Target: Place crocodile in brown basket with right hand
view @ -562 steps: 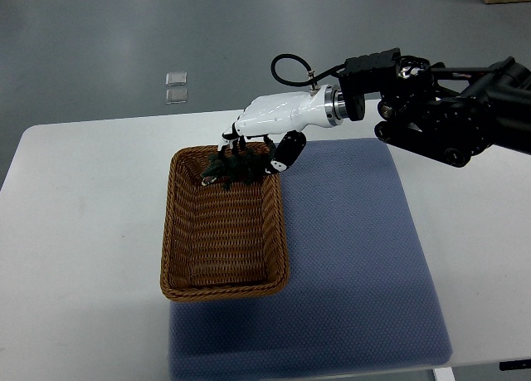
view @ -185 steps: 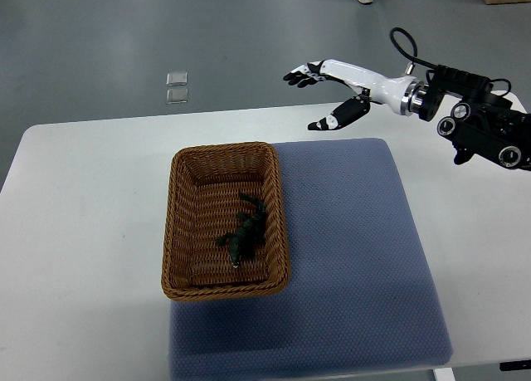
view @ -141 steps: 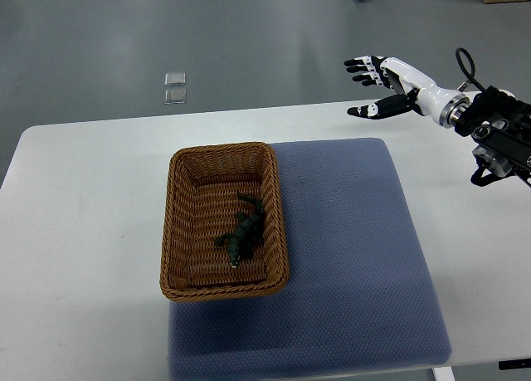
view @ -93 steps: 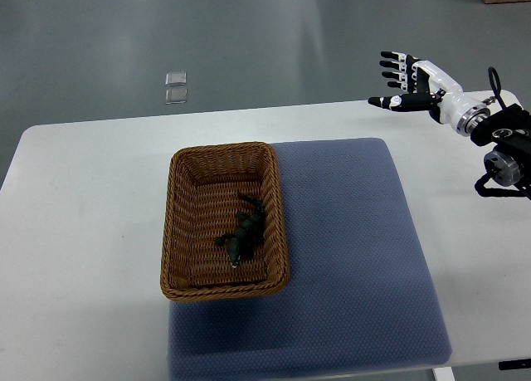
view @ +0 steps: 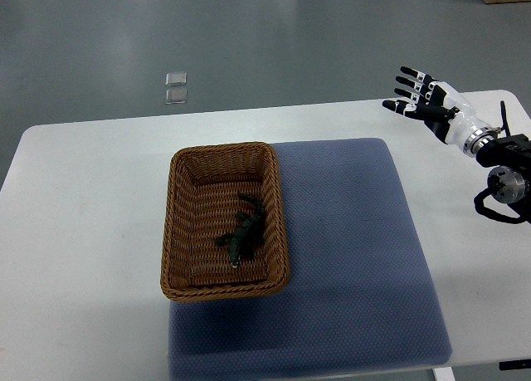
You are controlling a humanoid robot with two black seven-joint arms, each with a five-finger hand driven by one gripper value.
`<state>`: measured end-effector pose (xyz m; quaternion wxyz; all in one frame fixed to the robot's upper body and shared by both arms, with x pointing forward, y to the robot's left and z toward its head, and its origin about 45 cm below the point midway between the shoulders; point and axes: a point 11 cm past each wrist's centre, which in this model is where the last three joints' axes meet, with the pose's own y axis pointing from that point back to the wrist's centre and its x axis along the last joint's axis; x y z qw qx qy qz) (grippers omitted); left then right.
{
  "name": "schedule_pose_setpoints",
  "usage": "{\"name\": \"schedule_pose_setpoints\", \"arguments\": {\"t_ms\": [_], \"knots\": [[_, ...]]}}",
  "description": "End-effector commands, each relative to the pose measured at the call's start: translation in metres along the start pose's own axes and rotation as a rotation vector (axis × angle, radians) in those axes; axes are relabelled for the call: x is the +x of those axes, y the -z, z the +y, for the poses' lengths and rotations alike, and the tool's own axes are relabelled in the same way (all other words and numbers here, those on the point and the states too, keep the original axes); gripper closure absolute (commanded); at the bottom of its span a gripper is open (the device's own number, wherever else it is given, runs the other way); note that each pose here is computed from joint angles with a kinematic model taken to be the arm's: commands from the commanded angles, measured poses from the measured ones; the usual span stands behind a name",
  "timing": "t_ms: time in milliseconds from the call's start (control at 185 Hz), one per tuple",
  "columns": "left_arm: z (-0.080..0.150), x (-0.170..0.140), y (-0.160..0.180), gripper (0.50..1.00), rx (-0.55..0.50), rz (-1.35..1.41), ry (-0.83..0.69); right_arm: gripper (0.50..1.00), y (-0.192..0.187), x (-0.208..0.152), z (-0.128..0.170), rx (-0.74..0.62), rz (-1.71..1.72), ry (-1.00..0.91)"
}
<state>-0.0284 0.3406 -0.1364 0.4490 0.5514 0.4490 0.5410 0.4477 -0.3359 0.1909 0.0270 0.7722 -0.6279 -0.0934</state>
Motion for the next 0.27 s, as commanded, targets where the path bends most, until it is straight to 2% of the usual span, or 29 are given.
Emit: {"name": "schedule_pose_setpoints", "arguments": {"t_ms": [0,265], "knots": [[0.0000,-0.0004,-0.0001,0.500,0.000,0.000,0.001,0.572,-0.0001,0.0000,0.0001,0.004,-0.010,-0.002],[0.0000,-0.0004,-0.0002,0.500,-0.001,0.002,0.001,0.572,-0.0019,-0.0030,-0.0001,0.008,-0.016,0.006]]}}
